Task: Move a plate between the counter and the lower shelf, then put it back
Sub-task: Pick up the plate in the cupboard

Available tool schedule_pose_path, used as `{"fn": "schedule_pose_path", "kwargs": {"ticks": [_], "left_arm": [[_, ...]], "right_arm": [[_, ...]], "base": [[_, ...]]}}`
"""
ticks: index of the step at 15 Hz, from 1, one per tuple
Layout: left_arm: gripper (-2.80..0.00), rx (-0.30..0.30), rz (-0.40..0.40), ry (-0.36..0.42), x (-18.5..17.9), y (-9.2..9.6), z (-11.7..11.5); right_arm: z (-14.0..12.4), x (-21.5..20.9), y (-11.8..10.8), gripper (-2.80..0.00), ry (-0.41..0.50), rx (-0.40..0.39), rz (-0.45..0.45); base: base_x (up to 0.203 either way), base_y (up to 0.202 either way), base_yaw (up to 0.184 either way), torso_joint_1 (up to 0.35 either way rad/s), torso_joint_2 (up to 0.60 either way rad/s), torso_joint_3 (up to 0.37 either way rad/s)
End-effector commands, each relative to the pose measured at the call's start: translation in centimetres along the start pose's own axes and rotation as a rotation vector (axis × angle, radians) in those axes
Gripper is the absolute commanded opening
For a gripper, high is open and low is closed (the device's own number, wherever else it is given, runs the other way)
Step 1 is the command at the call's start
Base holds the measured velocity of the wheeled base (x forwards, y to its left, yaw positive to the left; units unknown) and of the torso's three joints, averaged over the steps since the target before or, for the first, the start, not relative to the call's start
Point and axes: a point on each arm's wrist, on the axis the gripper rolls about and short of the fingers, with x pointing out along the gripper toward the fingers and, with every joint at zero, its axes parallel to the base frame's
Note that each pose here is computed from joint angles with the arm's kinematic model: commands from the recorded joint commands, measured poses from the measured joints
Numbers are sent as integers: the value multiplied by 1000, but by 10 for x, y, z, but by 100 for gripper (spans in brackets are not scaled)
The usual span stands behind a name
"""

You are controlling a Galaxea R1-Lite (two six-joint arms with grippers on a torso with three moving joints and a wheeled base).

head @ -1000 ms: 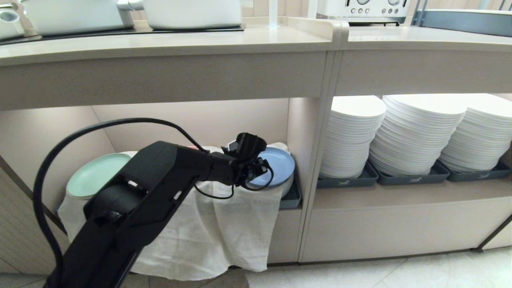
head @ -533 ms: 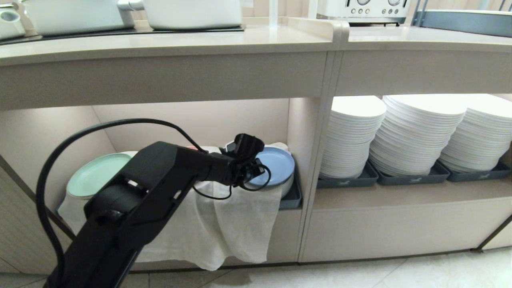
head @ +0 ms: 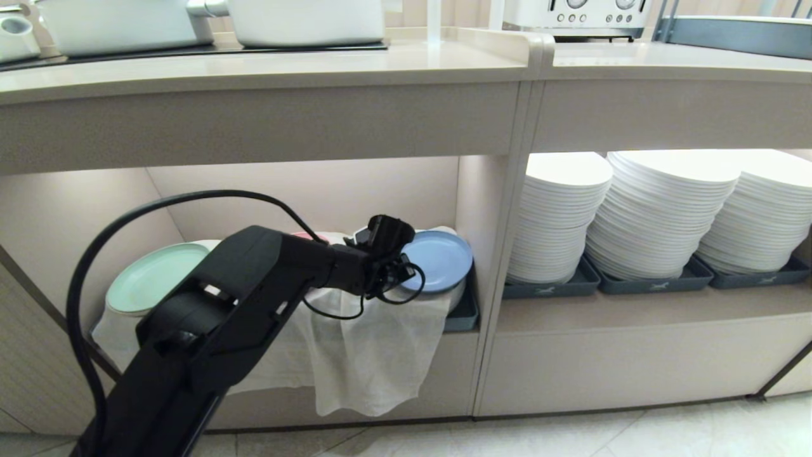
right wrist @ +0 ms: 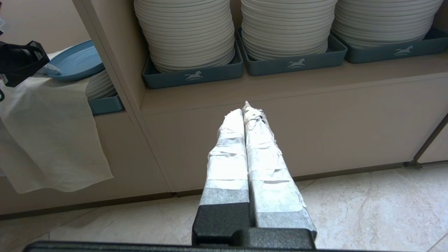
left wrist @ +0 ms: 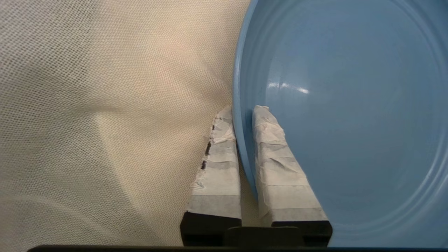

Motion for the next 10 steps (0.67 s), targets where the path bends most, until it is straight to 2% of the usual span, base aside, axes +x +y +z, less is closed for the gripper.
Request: {"fn": "schedule_pose_path", "kwargs": {"ticks": [1,5,10], "left_arm": [[-280,5,1,7,1,-1,-5],[-280,3,5,7,0,0,-4],[-280,-15,-3,-18,-8,0,10]], "right_arm": [[0,0,0,-280,0,0,1],[0,0,0,-280,0,0,0],[0,0,0,-280,0,0,0]], "base": [[0,0,0,0,0,0],[0,0,0,0,0,0],[0,0,0,0,0,0]]}}
